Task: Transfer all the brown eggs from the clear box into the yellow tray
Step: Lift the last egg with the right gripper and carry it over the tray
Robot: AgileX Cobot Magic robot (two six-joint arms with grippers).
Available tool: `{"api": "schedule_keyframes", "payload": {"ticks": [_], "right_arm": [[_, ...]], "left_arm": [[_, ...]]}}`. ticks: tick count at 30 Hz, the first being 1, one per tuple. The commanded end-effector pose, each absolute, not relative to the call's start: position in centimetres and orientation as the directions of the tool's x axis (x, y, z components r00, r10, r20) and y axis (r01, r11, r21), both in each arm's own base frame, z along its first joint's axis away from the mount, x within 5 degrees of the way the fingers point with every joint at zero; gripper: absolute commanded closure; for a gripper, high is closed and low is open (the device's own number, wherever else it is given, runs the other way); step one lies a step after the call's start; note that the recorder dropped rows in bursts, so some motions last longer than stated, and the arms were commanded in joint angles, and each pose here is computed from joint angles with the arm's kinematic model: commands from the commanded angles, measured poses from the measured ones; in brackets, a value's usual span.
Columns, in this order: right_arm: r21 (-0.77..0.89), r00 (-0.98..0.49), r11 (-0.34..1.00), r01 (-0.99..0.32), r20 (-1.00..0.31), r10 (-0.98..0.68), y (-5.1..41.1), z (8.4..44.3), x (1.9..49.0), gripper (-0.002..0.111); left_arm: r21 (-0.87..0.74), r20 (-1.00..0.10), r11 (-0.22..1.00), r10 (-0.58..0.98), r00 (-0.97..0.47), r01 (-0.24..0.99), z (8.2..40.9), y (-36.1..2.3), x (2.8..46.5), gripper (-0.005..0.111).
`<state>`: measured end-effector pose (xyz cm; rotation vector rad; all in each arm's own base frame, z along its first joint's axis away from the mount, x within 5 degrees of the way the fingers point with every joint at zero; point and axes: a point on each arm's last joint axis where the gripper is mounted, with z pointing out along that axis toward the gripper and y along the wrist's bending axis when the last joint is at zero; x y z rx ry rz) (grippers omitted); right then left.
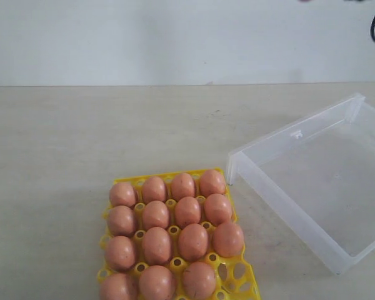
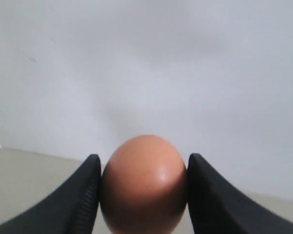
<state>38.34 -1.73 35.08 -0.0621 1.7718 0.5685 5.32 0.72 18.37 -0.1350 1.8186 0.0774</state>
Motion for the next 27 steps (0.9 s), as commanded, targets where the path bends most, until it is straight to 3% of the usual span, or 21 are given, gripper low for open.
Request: {"api": "schedule_keyframes", "payload": {"ticks": [1,7,9,12,16,19,23,27], "right_arm": [[0.234,-0.088,0.849,-0.474,-0.972,0.219,-0.7,40.4,36.2,0.108],[0.141,-0.026,0.612,-0.778,-0.981,0.193,2.6,43.3,32.5,0.108],[0.102,-0.004,0.584,-0.805,-0.986,0.167,4.2,44.0,31.6,0.109],[-0.079,0.034,0.617,-0.783,-0.996,-0.084,7.0,43.7,30.5,0.109],[-0.433,0.08,0.546,-0.717,-0.829,-0.553,10.9,42.2,28.7,0.109],[-0.608,0.091,0.426,-0.67,-0.637,-0.765,13.0,41.4,27.6,0.109],[-0.744,-0.003,0.399,-0.536,-0.471,-0.882,13.7,41.3,27.4,0.109],[-0.799,-0.148,0.551,-0.238,-0.531,-0.834,11.8,42.9,28.5,0.109]], "left_arm": [[-0.015,-0.969,0.992,-0.046,-0.243,-0.129,18.3,0.7,5.3,0.103],[-0.015,-0.969,0.992,-0.046,-0.243,-0.129,18.3,0.7,5.3,0.103],[-0.015,-0.969,0.992,-0.046,-0.243,-0.129,18.3,0.7,5.3,0.103],[-0.015,-0.969,0.992,-0.046,-0.243,-0.129,18.3,0.7,5.3,0.103],[-0.015,-0.969,0.992,-0.046,-0.243,-0.129,18.3,0.7,5.3,0.103],[-0.015,-0.969,0.992,-0.046,-0.243,-0.129,18.3,0.7,5.3,0.103],[-0.015,-0.969,0.992,-0.046,-0.243,-0.129,18.3,0.7,5.3,0.103],[-0.015,-0.969,0.992,-0.046,-0.243,-0.129,18.3,0.7,5.3,0.103]]}}
